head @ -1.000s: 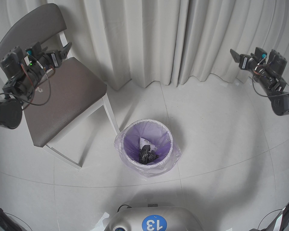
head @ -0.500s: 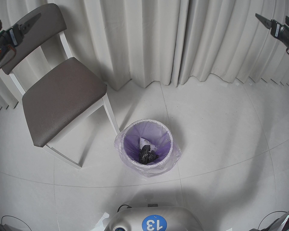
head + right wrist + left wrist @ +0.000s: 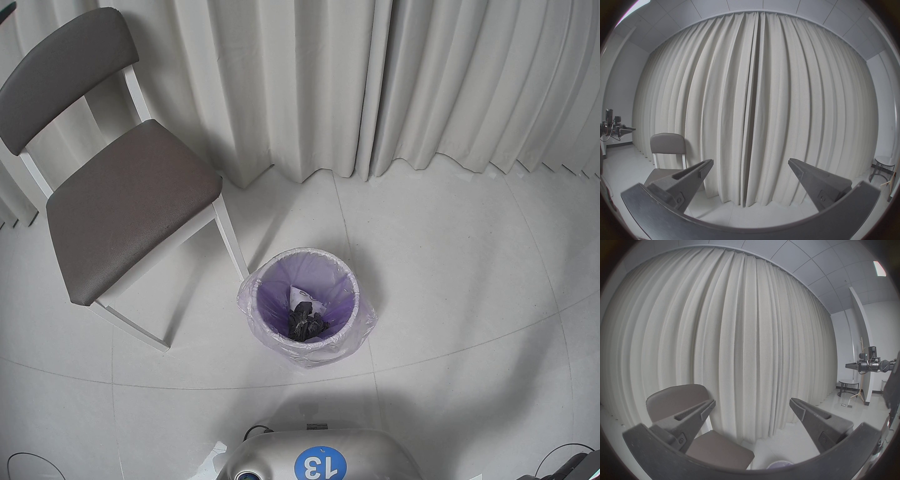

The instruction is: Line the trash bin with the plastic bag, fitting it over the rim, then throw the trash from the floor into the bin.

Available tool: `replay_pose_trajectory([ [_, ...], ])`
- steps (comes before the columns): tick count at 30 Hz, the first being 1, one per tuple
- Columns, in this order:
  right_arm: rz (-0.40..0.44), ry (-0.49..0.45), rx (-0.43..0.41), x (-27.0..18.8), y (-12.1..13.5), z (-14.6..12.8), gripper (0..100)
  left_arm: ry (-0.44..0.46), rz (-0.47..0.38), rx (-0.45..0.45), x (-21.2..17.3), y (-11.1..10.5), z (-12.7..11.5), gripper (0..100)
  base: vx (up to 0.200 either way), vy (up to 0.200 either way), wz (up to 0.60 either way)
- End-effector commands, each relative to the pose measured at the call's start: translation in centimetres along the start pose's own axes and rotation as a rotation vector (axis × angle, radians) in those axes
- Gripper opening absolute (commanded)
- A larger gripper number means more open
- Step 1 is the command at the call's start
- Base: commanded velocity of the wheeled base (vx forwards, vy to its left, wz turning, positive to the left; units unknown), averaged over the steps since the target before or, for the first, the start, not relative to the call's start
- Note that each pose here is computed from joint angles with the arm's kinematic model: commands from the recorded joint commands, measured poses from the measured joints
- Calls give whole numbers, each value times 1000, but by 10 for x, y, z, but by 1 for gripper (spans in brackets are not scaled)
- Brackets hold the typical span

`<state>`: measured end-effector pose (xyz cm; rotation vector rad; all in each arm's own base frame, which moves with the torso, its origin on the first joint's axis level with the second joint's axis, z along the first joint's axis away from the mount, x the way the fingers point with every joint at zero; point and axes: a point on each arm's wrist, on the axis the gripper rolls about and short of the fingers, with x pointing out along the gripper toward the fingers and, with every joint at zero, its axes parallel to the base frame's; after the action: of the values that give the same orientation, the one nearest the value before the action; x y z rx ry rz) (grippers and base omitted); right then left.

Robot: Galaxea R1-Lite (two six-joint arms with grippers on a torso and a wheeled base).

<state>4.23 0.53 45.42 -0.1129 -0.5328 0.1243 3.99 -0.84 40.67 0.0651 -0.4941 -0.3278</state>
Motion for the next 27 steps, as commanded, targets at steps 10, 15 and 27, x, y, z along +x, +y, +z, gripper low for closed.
replay_pose_trajectory([
  [10, -169, -33, -16, -187, 7, 39, 100, -160, 46, 73, -140, -45, 78, 100, 0, 0, 0],
  [15, -235, 11, -100, -232, 11, 37, 100, -182, 52, 76, -171, -55, 81, 100, 0, 0, 0],
  [27, -337, 52, -176, -304, 34, 31, 100, -138, 31, 59, -217, -64, 69, 100, 0, 0, 0],
])
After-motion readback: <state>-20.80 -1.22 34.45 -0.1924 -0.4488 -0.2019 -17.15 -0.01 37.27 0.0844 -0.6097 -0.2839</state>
